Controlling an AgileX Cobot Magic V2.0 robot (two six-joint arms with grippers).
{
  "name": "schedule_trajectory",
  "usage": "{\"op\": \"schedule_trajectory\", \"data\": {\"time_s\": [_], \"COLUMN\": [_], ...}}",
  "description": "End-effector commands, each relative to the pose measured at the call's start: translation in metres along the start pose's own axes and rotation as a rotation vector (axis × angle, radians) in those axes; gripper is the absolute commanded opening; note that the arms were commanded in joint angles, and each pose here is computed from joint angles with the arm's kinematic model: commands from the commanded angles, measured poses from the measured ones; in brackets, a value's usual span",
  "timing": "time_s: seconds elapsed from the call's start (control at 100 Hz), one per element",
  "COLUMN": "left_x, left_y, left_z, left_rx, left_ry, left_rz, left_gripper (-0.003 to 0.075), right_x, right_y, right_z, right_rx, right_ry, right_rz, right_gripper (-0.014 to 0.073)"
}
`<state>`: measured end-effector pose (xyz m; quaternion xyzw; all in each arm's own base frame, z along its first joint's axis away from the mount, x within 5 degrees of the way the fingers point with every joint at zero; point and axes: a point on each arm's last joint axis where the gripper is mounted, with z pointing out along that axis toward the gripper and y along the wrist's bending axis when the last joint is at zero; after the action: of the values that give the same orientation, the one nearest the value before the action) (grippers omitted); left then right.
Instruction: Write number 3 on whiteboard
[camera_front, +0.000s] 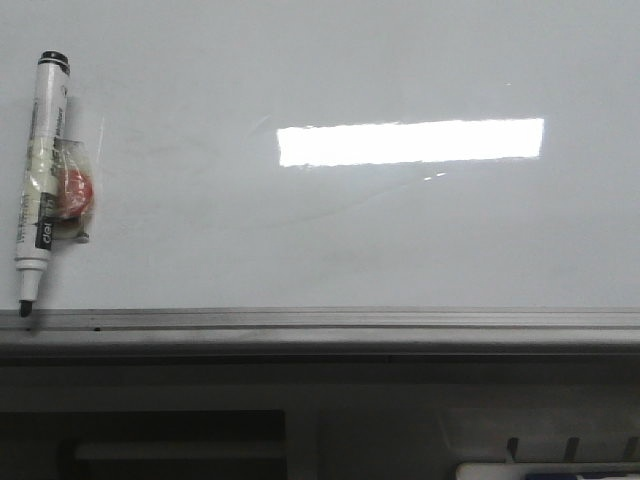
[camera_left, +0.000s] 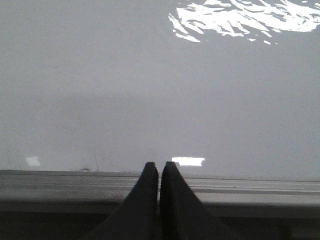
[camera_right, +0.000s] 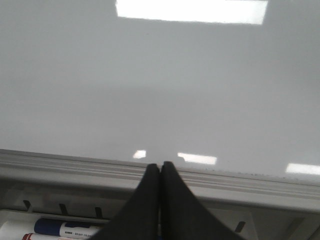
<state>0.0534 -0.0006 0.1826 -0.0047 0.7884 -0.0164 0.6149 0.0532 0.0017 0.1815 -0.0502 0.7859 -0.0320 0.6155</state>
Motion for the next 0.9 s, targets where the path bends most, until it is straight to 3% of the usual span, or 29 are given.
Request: {"op": "schedule_trajectory", "data": {"time_s": [0.0,0.89], "left_x": [-0.0023,-0.0029], "left_y": [-0.0001,-0.0001], "left_z": [-0.0009,-0.0009], "left_rx": [0.002,0.002], "left_ry": [-0.064,-0.072], "left_rz": [-0.011,-0.009], "left_gripper": [-0.0021,-0.0021], "right_x": [0.0083,0.0068], "right_y": [0.0004,0.0001], "right_z": [0.0021,0.0020], "right_rx": [0.008,0.011], "right_ry": [0.006,-0.010], "right_rz": [-0.003,-0.003], "right_gripper": [-0.0061,-0.0061]}}
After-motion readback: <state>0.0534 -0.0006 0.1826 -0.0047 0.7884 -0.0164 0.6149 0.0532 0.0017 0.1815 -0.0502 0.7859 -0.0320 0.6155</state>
